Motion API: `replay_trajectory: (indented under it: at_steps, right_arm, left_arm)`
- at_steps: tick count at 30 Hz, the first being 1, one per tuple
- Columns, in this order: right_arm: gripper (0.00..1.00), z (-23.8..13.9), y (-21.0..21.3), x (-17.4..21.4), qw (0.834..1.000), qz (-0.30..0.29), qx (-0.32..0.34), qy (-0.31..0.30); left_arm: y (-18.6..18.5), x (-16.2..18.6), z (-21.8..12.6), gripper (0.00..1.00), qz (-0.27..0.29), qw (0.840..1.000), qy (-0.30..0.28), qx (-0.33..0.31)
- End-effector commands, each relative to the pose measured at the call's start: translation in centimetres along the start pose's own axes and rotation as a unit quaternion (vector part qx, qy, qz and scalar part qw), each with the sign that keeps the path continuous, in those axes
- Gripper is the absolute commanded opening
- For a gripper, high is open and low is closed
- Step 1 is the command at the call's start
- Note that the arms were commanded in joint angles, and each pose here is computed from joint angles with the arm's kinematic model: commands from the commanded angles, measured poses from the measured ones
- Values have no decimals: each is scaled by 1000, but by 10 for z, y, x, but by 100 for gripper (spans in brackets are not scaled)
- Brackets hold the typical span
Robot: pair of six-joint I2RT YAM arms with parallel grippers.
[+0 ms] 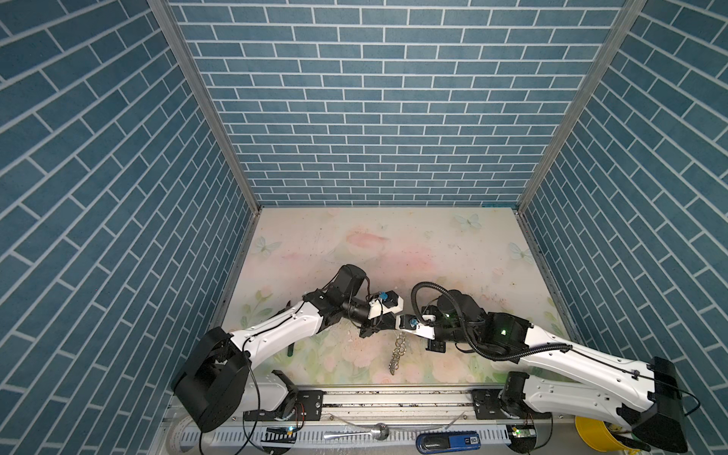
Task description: Put the keys on the keyring
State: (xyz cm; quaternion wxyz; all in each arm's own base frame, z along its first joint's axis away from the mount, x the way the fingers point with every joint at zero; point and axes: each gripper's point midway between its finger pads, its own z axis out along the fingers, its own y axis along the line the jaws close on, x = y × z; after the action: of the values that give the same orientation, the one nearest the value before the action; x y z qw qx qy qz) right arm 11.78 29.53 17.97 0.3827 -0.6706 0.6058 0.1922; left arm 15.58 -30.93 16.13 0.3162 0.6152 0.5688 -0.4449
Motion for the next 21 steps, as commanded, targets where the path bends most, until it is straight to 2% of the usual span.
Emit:
replay_trajectory:
  at_steps: [1, 12, 21]
  right_arm:
    - [0, -6, 24, 1, 998, -25, -57, 5]
    - [0, -13, 31, 14, 997, -29, -70, 34]
    - [0, -13, 31, 13, 997, -46, -58, 31]
  left_arm:
    - [11, -11, -5, 0, 21, 999, -15, -28]
    - [17, -11, -7, 0, 9, 999, -15, -39]
    - [19, -10, -7, 0, 4, 999, -14, -40]
